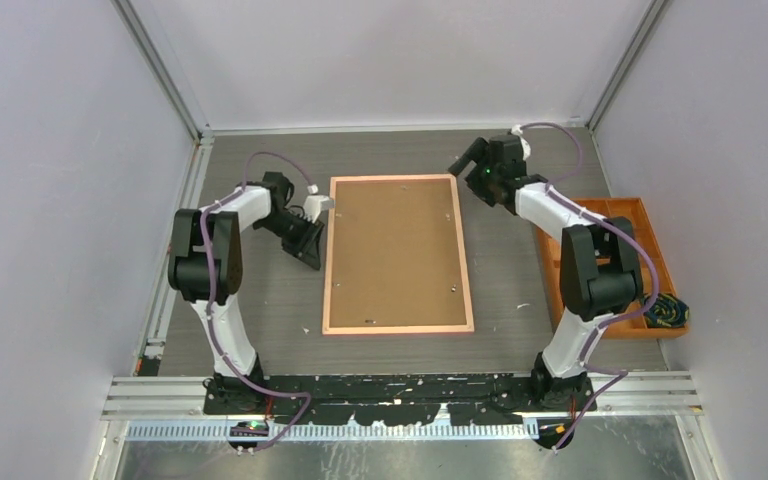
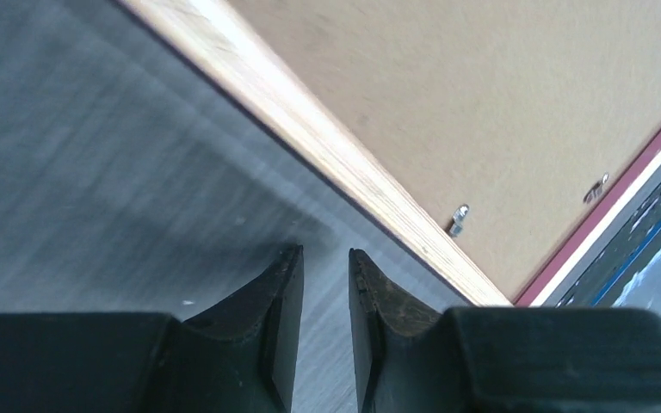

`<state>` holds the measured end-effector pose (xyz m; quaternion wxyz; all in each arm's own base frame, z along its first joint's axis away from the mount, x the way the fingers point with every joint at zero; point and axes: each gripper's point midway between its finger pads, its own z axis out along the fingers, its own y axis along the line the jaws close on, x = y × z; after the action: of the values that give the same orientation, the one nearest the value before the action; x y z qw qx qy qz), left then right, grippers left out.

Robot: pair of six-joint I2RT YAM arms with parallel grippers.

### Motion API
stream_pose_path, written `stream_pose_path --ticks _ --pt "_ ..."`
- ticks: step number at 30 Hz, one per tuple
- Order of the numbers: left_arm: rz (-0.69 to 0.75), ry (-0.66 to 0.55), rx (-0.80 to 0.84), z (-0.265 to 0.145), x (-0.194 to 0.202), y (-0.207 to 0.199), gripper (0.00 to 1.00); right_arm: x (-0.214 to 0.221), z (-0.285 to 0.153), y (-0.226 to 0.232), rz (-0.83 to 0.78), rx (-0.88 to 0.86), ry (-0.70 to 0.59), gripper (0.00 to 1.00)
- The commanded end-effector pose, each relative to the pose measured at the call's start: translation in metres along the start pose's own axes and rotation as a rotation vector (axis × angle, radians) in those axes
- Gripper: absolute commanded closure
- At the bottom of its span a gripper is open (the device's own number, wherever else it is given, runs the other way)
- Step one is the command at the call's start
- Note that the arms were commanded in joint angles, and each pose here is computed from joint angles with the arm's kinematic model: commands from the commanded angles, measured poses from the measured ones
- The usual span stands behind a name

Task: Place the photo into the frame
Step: Adjust the photo frame at the center of the board.

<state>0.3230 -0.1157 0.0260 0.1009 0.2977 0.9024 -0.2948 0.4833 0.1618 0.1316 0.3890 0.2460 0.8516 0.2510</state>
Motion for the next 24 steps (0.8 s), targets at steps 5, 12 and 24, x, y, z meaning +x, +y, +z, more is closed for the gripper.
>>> stream_pose_path --ticks 5,12,24 --pt "0.226 0.095 -0.024 0.012 0.024 -0.036 0.72 0.027 0.036 -0.054 0.066 0.146 0.093 0.08" --pt "0.326 0.170 0.010 0.040 0.031 -0.071 0.72 0.063 0.070 0.007 0.074 0.019 0.231 0.08" --pt "0.540 0.336 0.181 0.078 0.037 -0.175 0.51 0.106 0.074 0.134 -0.113 -0.197 0.392 0.00"
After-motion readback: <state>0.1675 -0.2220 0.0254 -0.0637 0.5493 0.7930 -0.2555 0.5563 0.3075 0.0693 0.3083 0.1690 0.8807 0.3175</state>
